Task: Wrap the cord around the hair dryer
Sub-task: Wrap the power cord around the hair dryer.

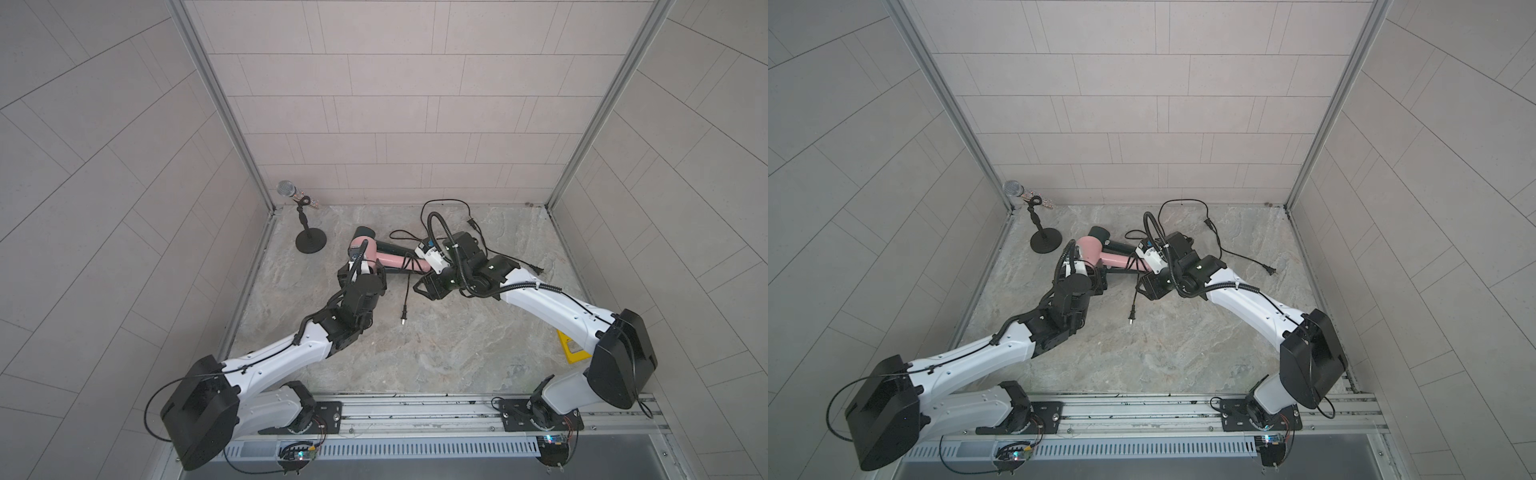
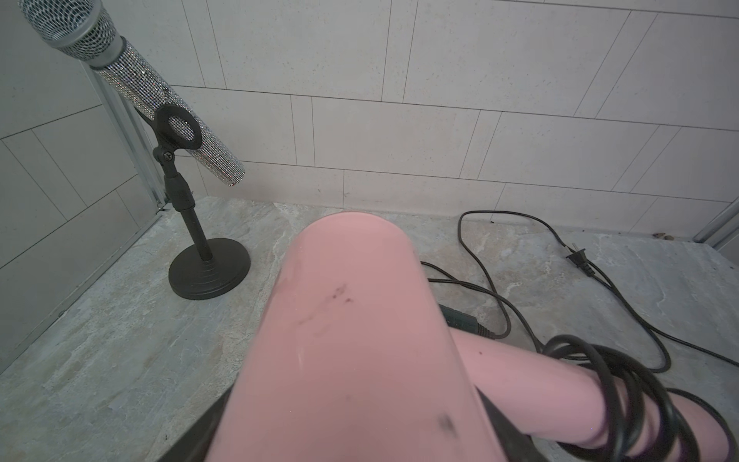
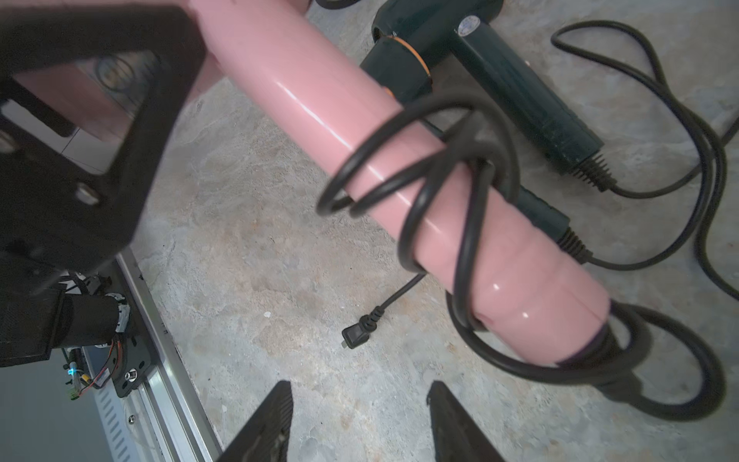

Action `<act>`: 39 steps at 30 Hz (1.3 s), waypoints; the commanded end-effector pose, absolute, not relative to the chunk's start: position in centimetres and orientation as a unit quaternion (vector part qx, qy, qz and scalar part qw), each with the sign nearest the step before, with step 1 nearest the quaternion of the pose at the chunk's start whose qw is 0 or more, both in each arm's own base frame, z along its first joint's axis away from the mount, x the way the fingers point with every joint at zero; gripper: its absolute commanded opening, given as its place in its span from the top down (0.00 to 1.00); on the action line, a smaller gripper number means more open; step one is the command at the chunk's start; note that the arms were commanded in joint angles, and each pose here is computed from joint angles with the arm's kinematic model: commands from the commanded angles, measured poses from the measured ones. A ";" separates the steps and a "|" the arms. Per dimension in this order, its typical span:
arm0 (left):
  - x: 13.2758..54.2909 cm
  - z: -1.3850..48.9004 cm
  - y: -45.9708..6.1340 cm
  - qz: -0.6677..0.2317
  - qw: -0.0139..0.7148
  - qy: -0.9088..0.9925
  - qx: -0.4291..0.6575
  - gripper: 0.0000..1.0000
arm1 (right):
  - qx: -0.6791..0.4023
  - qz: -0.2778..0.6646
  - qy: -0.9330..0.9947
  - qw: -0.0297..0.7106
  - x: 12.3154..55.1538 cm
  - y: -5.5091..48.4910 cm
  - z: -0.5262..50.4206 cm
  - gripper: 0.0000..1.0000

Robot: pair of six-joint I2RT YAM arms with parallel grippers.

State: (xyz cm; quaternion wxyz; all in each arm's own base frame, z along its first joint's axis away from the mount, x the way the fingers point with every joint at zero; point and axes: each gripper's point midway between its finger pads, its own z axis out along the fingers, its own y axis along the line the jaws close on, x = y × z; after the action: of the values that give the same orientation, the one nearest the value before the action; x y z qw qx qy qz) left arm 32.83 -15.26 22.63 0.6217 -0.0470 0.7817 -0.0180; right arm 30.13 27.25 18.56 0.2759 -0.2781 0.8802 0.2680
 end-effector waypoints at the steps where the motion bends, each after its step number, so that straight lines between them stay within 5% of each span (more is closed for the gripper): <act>1: 32.7 27.5 -15.1 -0.063 0.659 0.745 -0.081 1.00 | -0.263 0.271 0.877 0.298 29.6 24.8 20.3 0.45; 9: 32.8 27.9 -14.7 -0.064 0.660 0.742 -0.097 1.00 | -0.154 0.240 0.907 0.310 28.7 19.6 15.9 0.58; 19: 33.3 27.3 -14.9 -0.070 0.653 0.747 -0.108 1.00 | -0.116 0.281 0.866 0.396 30.2 20.5 11.2 0.41; 27: 33.4 27.1 -14.6 -0.077 0.642 0.755 -0.109 1.00 | -0.084 0.322 0.858 0.391 32.4 19.7 11.7 0.39; 34: 34.1 26.3 -13.6 -0.110 0.599 0.782 -0.131 1.00 | -0.107 0.219 0.896 0.371 33.8 15.7 12.5 0.45; 39: 34.5 27.0 -13.4 -0.166 0.574 0.790 -0.139 1.00 | -0.138 0.269 0.880 0.366 34.9 16.5 14.3 0.45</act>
State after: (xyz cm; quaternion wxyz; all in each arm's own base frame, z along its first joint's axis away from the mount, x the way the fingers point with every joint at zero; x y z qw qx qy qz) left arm 34.31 -12.68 22.96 0.5628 -0.1147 0.8139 -0.0874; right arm 35.99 15.83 14.99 0.3992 -0.0990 0.8764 0.2506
